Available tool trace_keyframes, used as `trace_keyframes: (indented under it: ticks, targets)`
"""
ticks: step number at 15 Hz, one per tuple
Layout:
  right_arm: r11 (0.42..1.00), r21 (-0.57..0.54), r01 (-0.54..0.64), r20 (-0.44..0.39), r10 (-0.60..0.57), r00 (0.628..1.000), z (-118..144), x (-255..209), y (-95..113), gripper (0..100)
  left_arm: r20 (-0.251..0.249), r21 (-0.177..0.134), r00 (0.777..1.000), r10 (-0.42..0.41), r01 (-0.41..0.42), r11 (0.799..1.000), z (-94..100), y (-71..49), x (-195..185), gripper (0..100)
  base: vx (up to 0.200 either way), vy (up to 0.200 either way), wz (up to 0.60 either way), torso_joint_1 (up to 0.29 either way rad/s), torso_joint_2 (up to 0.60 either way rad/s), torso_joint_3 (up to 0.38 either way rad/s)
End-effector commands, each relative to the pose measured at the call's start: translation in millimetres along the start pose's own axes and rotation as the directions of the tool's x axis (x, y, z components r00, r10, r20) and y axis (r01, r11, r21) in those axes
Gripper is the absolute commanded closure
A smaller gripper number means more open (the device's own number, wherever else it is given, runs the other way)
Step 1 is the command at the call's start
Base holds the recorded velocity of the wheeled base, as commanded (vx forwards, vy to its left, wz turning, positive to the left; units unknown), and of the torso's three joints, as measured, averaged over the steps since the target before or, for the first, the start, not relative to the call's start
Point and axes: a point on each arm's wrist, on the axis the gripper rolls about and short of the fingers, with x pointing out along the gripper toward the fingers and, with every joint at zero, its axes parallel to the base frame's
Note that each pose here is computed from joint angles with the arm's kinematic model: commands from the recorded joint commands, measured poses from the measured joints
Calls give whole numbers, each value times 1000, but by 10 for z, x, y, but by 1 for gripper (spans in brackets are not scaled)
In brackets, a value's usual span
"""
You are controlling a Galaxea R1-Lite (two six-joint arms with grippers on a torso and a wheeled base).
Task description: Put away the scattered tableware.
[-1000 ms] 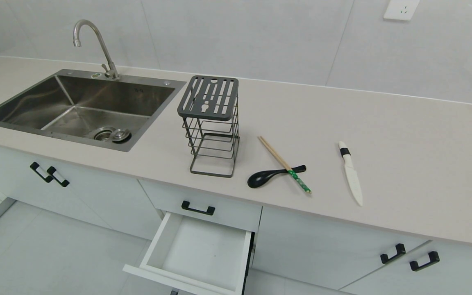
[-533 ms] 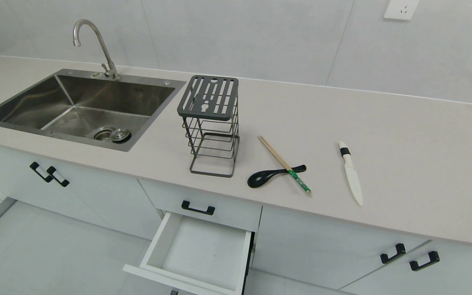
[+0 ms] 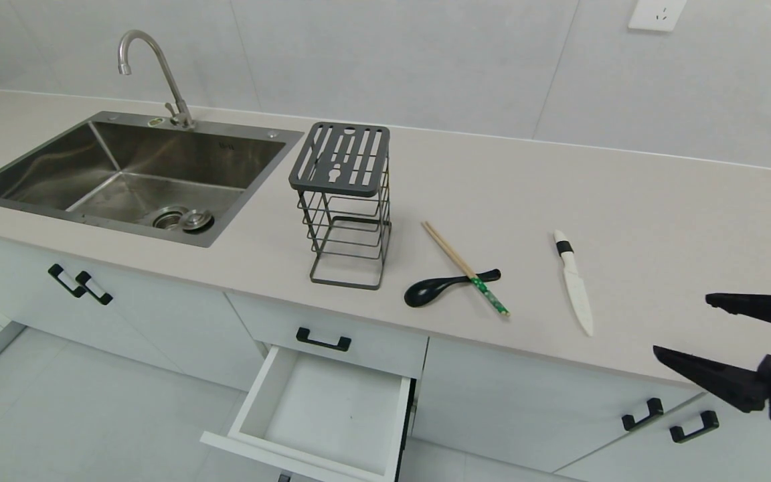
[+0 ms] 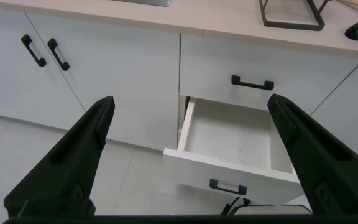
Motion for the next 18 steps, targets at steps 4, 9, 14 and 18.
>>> trace_keyframes:
  ticks: [4,9,14,18]
  targets:
    - [995,-44,-85,-97,80,992,93,384,143,0,-1,0,1000,0,0,1000,1,0,1,0,0,0,0,0,0,0]
    - [998,9,-54,-165,55,985,572,770,382,0,-1,0,1000,0,0,1000,1,0,1,0,0,0,0,0,0,0]
    - [997,53,-62,-247,74,966,530,1192,604,0,-1,-2,1000,0,0,1000,1,0,1,0,0,0,0,0,0,0]
    - [997,55,-49,-244,61,968,343,1225,621,0,-1,0,1000,0,0,1000,1,0,1,0,0,0,0,0,0,0]
